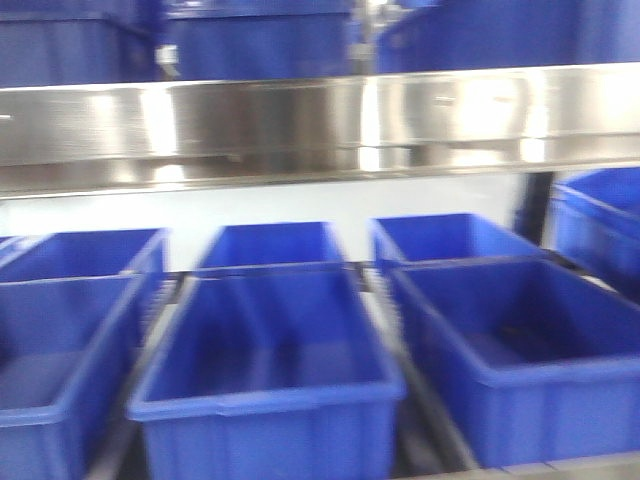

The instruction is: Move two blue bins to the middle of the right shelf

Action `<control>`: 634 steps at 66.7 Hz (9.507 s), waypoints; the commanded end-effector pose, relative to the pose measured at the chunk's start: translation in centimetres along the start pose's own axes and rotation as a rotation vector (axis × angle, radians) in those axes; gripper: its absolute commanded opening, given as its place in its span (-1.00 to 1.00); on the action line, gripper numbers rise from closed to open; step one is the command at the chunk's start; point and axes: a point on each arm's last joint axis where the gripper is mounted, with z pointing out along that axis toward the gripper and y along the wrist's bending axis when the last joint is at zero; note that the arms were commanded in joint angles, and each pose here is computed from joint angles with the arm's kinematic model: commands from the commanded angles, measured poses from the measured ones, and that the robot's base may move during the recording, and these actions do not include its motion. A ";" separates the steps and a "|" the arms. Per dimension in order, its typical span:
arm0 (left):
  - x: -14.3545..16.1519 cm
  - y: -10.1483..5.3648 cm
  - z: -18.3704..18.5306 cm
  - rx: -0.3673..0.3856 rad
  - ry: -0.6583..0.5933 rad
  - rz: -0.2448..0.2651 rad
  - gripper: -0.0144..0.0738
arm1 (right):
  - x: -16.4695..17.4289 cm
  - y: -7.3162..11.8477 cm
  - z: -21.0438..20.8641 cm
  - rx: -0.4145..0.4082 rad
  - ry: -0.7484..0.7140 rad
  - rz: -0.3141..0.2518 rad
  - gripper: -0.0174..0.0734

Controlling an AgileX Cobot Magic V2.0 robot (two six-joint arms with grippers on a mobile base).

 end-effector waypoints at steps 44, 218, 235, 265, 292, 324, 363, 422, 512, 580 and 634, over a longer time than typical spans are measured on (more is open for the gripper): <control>-1.4 -0.2 -1.2 0.032 -0.127 0.016 -0.92 | -1.2 0.0 -0.9 -0.031 -0.108 -0.014 -0.98; -1.5 -0.1 -1.2 0.023 -0.144 0.029 -0.92 | -1.2 0.0 -0.9 -0.034 -0.113 -0.014 -0.98; -1.7 -0.1 -1.3 0.026 -0.158 0.031 -0.92 | -1.2 0.0 -0.9 -0.034 -0.113 -0.014 -0.98; -1.7 -0.1 -1.3 0.027 -0.160 0.031 -0.92 | -1.3 0.1 -1.0 -0.038 -0.120 -0.014 -0.98; -1.7 -0.1 -1.3 0.027 -0.160 0.031 -0.92 | -1.3 0.1 -1.0 -0.041 -0.124 -0.014 -0.98; -1.7 -0.1 -1.3 0.025 -0.159 0.033 -0.92 | -1.4 0.1 -1.0 -0.042 -0.126 -0.014 -0.98; -1.7 -0.1 -1.3 0.023 -0.160 0.034 -0.92 | -1.4 0.1 -1.0 -0.043 -0.128 -0.015 -0.98; -1.7 -0.1 -1.3 0.023 -0.160 0.034 -0.92 | -1.4 0.1 -1.0 -0.044 -0.130 -0.015 -0.98; 0.9 0.3 9.5 -0.077 0.105 0.044 -0.92 | 1.9 2.6 11.2 0.118 0.111 0.006 -0.98; -2.9 0.0 5.5 -0.105 0.060 0.026 -0.09 | -0.2 1.5 7.2 0.098 -0.043 -0.005 0.08; 7.1 2.1 -0.6 0.125 -0.331 0.040 -0.92 | 8.0 0.0 3.2 -0.260 -0.309 -0.138 -0.98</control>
